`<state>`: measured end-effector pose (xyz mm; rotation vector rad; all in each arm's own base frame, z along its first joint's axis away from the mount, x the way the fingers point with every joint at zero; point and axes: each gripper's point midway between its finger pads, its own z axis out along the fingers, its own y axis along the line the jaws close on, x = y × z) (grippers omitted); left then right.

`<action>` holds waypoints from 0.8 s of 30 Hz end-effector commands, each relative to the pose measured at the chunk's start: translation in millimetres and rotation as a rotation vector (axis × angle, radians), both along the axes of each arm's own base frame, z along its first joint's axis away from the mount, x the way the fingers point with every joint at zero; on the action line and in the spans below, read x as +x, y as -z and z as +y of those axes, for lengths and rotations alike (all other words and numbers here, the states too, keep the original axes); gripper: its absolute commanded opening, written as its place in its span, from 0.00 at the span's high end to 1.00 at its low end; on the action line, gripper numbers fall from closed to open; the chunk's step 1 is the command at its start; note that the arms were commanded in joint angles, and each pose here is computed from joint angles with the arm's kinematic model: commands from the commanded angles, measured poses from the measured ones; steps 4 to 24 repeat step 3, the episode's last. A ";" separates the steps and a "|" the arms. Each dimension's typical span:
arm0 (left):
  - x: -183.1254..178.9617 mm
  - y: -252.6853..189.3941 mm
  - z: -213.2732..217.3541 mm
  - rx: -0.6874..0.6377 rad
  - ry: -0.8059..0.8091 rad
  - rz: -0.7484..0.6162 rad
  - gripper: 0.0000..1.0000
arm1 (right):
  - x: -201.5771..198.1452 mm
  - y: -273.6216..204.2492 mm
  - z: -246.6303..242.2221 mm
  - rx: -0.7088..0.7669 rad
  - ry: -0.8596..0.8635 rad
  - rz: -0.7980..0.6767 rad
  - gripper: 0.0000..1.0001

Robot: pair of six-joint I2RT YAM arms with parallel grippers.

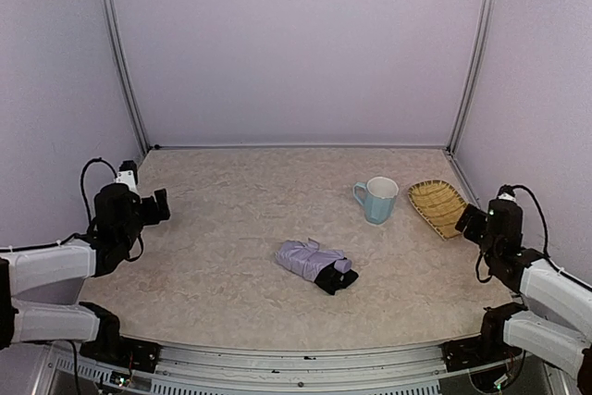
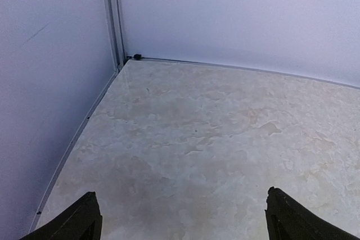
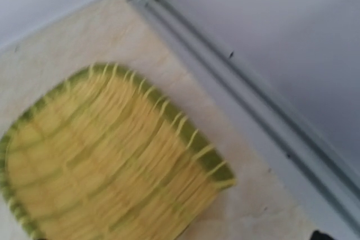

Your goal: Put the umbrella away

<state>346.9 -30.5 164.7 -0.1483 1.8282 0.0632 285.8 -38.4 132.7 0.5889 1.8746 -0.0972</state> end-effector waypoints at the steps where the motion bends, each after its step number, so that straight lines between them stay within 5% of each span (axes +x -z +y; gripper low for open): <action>1: -11.0 -4.6 27.0 0.009 -0.113 -0.058 0.01 | -0.1 -17.0 -16.7 0.019 0.117 -0.098 0.00; 24: -14.3 -3.6 41.0 -0.002 -0.152 -0.067 0.01 | 0.3 -18.7 -17.6 0.015 0.123 -0.099 0.00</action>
